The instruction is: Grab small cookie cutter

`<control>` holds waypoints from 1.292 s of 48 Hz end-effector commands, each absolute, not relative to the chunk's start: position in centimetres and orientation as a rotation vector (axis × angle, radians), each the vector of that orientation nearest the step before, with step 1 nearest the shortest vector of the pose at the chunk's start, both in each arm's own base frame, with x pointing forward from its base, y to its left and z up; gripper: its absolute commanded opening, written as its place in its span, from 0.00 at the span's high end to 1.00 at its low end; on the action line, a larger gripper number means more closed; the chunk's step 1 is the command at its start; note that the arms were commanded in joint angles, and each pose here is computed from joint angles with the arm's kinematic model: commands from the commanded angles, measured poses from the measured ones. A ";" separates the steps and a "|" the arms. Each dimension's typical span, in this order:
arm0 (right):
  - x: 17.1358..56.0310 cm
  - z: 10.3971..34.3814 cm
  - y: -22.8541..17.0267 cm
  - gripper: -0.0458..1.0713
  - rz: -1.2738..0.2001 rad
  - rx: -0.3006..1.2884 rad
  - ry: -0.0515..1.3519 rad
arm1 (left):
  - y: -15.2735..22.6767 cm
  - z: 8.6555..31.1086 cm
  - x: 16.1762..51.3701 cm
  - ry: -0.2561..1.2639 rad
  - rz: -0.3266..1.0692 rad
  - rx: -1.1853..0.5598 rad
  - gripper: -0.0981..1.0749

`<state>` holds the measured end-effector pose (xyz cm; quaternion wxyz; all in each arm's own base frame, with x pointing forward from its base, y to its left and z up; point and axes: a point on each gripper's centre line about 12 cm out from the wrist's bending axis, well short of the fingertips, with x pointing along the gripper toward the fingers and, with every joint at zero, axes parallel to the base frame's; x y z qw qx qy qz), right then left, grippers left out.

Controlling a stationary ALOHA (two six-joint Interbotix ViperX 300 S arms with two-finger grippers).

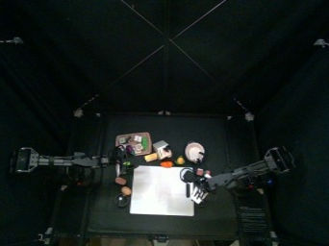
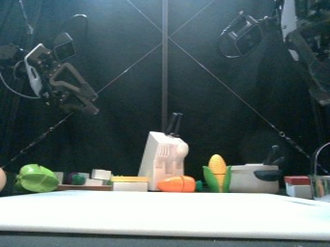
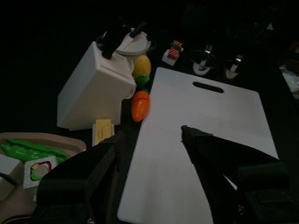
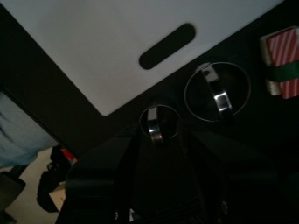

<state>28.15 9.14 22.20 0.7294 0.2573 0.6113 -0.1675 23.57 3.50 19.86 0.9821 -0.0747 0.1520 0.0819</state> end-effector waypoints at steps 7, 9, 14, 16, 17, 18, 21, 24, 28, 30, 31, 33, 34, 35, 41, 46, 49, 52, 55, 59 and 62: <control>28.8 22.8 11.8 0.27 -0.302 0.542 1.354 | 2.3 19.7 23.7 0.343 0.116 -0.138 0.15; 28.8 22.6 12.1 0.27 -0.299 0.530 1.363 | 2.0 19.5 23.7 0.360 0.103 -0.135 0.15; 28.8 22.1 12.4 0.27 -0.311 0.510 1.395 | 1.3 19.5 23.8 0.388 0.075 -0.125 0.15; 28.7 21.9 12.4 0.27 -0.318 0.499 1.410 | 1.1 19.4 23.7 0.397 0.066 -0.123 0.15; 28.6 21.8 12.4 0.27 -0.323 0.495 1.418 | 1.0 19.3 23.7 0.402 0.061 -0.120 0.15; 28.5 21.8 12.4 0.27 -0.325 0.489 1.424 | 0.9 19.3 23.7 0.406 0.057 -0.118 0.15; 28.3 21.6 12.3 0.27 -0.337 0.484 1.439 | 0.6 19.3 23.6 0.414 0.045 -0.113 0.15; 28.2 21.4 12.3 0.27 -0.339 0.478 1.443 | 0.4 19.2 23.5 0.425 0.039 -0.110 0.15; 28.2 21.3 12.3 0.27 -0.342 0.471 1.446 | 0.2 19.1 23.2 0.436 0.030 -0.108 0.15; 28.1 21.1 12.4 0.27 -0.345 0.466 1.451 | 0.1 19.2 23.0 0.440 0.027 -0.110 0.15; 28.1 20.9 12.3 0.27 -0.349 0.463 1.457 | 0.1 19.2 22.9 0.440 0.025 -0.109 0.15; 28.0 20.7 12.4 0.27 -0.353 0.457 1.466 | 0.0 19.3 22.7 0.440 0.021 -0.108 0.15; 27.9 20.5 12.4 0.27 -0.356 0.452 1.472 | -0.1 19.3 22.7 0.440 0.019 -0.108 0.15; 27.8 20.3 12.4 0.27 -0.357 0.447 1.478 | -0.1 19.4 22.6 0.437 0.018 -0.109 0.15; 27.4 19.5 12.9 0.27 -0.356 0.409 1.499 | -0.2 19.5 22.2 0.425 0.014 -0.109 0.15; 27.2 19.0 13.3 0.27 -0.353 0.395 1.514 | -0.2 19.4 21.9 0.424 0.014 -0.111 0.15; 27.2 18.6 13.3 0.27 -0.356 0.387 1.519 | -0.2 19.3 21.9 0.425 0.014 -0.109 0.15; 27.3 18.3 13.3 0.27 -0.362 0.379 1.526 | -0.2 19.4 21.9 0.423 0.015 -0.108 0.15; 27.2 17.8 13.2 0.27 -0.371 0.368 1.537 | -0.2 19.4 21.9 0.421 0.012 -0.105 0.15; 27.1 17.1 13.1 0.27 -0.387 0.355 1.556 | -0.2 19.3 21.8 0.422 0.012 -0.105 0.15; 27.1 16.8 13.0 0.27 -0.395 0.355 1.563 | -0.2 19.3 21.8 0.422 0.014 -0.105 0.15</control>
